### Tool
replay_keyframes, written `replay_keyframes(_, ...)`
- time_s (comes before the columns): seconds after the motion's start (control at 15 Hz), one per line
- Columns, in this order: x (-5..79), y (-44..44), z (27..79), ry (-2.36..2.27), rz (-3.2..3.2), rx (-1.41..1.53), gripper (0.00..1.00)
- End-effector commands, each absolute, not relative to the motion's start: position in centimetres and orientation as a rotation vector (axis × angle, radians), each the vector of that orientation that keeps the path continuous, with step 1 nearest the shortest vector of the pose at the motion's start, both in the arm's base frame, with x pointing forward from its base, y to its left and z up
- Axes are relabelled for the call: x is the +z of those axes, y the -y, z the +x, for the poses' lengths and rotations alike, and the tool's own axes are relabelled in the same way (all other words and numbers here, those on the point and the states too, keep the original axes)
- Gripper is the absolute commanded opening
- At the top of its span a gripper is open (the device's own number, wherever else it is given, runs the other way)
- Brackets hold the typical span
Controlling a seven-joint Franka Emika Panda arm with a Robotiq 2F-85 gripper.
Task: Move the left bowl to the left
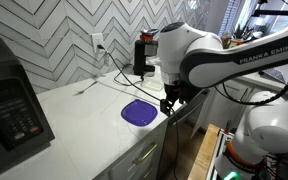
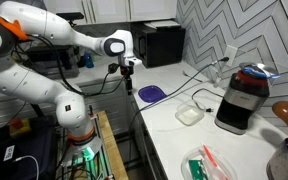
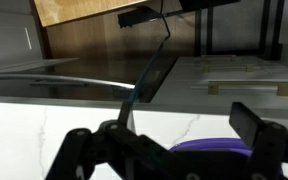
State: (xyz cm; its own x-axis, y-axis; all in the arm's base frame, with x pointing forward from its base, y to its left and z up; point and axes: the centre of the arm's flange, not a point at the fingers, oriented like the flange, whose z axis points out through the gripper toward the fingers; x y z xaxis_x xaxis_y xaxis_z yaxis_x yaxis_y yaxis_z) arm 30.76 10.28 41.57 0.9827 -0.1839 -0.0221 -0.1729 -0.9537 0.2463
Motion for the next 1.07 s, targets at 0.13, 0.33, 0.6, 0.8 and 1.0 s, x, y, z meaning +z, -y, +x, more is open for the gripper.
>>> replay_keyframes(0.13, 41.1, -7.6, 31.8, 0.524, 2.752, 0.004, 1.0)
replay_keyframes(0.33, 40.2, -2.0, 33.5, 0.681, 2.642, 0.039, 1.0)
replay_keyframes(0.6, 41.0, 5.7, 37.5, 0.737, 2.6, 0.107, 1.0)
replay_keyframes(0.8, 43.1, 8.8, 40.5, 0.657, 2.674, 0.235, 1.0)
replay_keyframes(1.0, 45.6, 10.7, 42.6, 0.515, 2.801, 0.424, 1.0)
